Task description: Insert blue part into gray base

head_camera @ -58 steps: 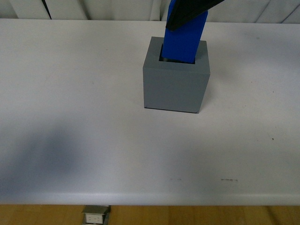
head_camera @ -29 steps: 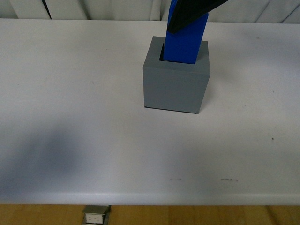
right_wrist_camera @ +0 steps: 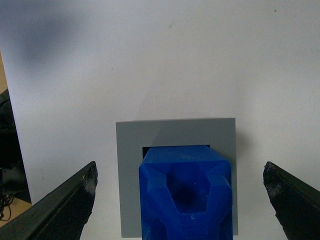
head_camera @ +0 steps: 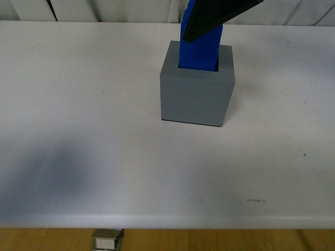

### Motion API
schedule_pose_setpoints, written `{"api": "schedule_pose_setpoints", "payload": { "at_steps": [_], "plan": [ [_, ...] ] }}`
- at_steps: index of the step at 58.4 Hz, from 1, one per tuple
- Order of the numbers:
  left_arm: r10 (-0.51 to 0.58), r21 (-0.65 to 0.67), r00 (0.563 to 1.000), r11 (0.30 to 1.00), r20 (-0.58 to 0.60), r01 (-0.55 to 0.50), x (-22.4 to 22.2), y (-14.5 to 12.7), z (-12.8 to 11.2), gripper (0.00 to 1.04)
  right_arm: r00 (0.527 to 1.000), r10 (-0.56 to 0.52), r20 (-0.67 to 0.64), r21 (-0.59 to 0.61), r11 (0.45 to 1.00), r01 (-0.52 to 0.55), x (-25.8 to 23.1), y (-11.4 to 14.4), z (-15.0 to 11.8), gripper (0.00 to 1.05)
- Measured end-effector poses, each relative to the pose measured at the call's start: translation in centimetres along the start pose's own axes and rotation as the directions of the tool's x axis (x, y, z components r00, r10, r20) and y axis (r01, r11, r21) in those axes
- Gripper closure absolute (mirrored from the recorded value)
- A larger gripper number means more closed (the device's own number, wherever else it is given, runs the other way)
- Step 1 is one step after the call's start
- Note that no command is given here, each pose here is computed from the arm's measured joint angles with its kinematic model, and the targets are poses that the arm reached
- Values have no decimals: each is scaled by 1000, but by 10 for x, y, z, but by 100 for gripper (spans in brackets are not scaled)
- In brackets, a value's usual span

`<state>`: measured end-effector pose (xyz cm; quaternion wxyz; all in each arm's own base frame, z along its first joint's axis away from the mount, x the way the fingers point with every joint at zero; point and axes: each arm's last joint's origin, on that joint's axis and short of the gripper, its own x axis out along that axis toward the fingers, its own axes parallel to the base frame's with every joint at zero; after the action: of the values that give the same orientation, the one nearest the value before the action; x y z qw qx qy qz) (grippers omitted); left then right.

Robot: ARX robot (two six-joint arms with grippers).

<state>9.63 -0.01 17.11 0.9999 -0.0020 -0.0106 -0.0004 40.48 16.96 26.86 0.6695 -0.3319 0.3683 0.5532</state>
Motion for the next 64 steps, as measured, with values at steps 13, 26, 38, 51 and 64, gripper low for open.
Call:
{"api": "schedule_pose_setpoints", "payload": {
  "at_steps": [13,26,38,51,64],
  "plan": [
    [0,0,1000,1000,0,0,0,0,0,6,998,-20,59,2,1000,20,-8,-1,8,9],
    [0,0,1000,1000,0,0,0,0,0,6,947,-269,176,105,962,253,-47,10,6,9],
    [0,0,1000,1000,0,0,0,0,0,6,832,-498,244,345,847,405,-85,35,-34,9],
    [0,0,1000,1000,0,0,0,0,0,6,641,-756,133,603,575,553,-87,76,-101,9],
    [0,0,1000,1000,0,0,0,0,0,6,509,-860,18,754,346,558,-69,143,-157,9]
  ]
}}
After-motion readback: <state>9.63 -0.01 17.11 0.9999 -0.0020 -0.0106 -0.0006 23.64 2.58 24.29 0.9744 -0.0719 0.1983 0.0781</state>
